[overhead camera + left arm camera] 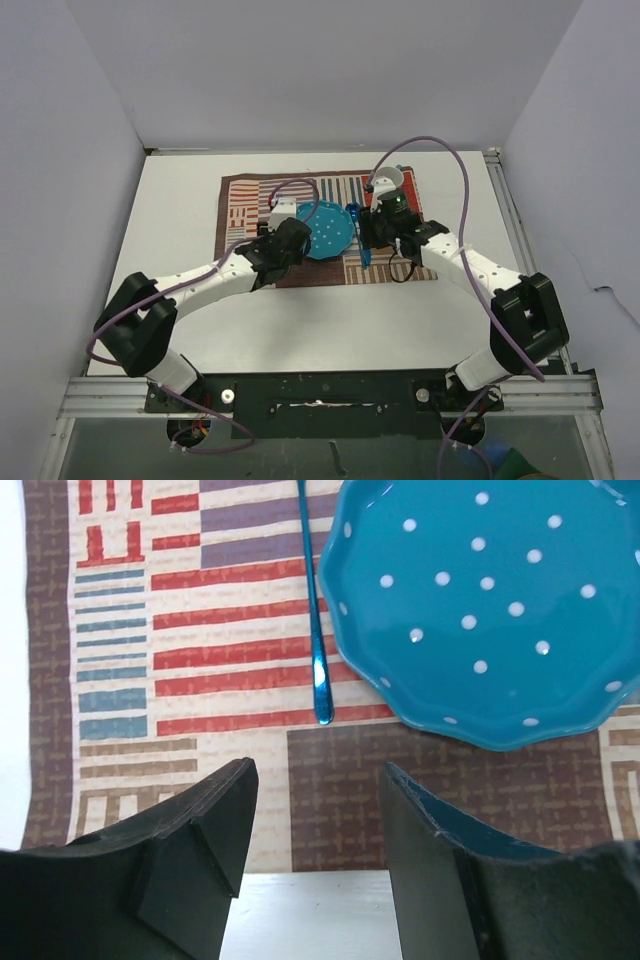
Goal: Set the dinner table for one person
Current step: Adjust the fork on the napkin.
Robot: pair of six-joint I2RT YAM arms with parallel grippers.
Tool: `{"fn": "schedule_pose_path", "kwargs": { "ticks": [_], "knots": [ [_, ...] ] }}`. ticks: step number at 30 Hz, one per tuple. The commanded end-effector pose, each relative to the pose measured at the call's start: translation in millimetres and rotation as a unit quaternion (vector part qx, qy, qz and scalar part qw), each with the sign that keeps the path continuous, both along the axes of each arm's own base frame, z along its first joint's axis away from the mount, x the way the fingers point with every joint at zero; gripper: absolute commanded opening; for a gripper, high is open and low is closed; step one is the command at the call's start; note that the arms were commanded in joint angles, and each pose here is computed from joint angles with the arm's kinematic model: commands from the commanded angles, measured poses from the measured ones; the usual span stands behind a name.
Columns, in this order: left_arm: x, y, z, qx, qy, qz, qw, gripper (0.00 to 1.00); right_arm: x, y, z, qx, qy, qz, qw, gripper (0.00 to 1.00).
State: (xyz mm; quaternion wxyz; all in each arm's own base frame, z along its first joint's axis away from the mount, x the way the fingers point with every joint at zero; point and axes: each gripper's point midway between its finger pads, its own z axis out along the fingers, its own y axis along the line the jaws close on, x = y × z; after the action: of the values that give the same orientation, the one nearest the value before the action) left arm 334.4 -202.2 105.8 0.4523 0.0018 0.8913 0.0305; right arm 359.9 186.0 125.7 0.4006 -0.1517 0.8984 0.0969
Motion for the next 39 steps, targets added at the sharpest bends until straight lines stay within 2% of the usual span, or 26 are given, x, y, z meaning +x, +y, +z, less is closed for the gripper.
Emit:
{"fn": "schedule_pose_path", "kwargs": {
  "ticks": [1, 8, 15, 17, 20, 22, 28, 31, 35, 37, 39],
  "knots": [
    [26, -16, 25, -0.063, -0.060, -0.012, 0.996, 0.53, 9, 20, 9, 0.030, -0.003, 0.016, 0.999, 0.45],
    [61, -26, 18, -0.100, -0.083, -0.040, 0.991, 0.53, -3, 21, -5, 0.023, 0.026, 0.023, 0.999, 0.45],
    [88, -31, -13, -0.083, -0.054, -0.038, 0.994, 0.53, -8, 22, -17, 0.026, 0.039, 0.025, 0.999, 0.44],
    [94, -31, -17, -0.080, -0.047, -0.034, 0.995, 0.53, -4, 25, -21, 0.024, 0.044, 0.030, 0.998, 0.38],
    [99, -31, -21, -0.078, -0.043, -0.031, 0.996, 0.53, 8, 32, -23, 0.017, 0.046, 0.041, 0.998, 0.12],
    [101, -32, -20, -0.077, -0.043, -0.032, 0.996, 0.53, 18, 38, -24, 0.015, 0.055, 0.054, 0.997, 0.04],
    [107, -29, -12, -0.068, -0.047, -0.028, 0.996, 0.53, 49, 54, -37, 0.010, 0.077, 0.084, 0.993, 0.02],
    [110, -27, -9, -0.063, -0.051, -0.026, 0.996, 0.53, 61, 56, -47, 0.003, 0.088, 0.085, 0.992, 0.08],
    [115, -26, -6, -0.062, -0.054, -0.023, 0.996, 0.53, 68, 58, -56, 0.001, 0.093, 0.082, 0.992, 0.33],
    [117, -25, -5, -0.062, -0.056, -0.023, 0.996, 0.53, 71, 58, -59, 0.004, 0.094, 0.081, 0.992, 0.40],
    [119, -23, -4, -0.062, -0.057, -0.020, 0.996, 0.53, 72, 57, -58, 0.004, 0.094, 0.081, 0.992, 0.42]
  ]
}}
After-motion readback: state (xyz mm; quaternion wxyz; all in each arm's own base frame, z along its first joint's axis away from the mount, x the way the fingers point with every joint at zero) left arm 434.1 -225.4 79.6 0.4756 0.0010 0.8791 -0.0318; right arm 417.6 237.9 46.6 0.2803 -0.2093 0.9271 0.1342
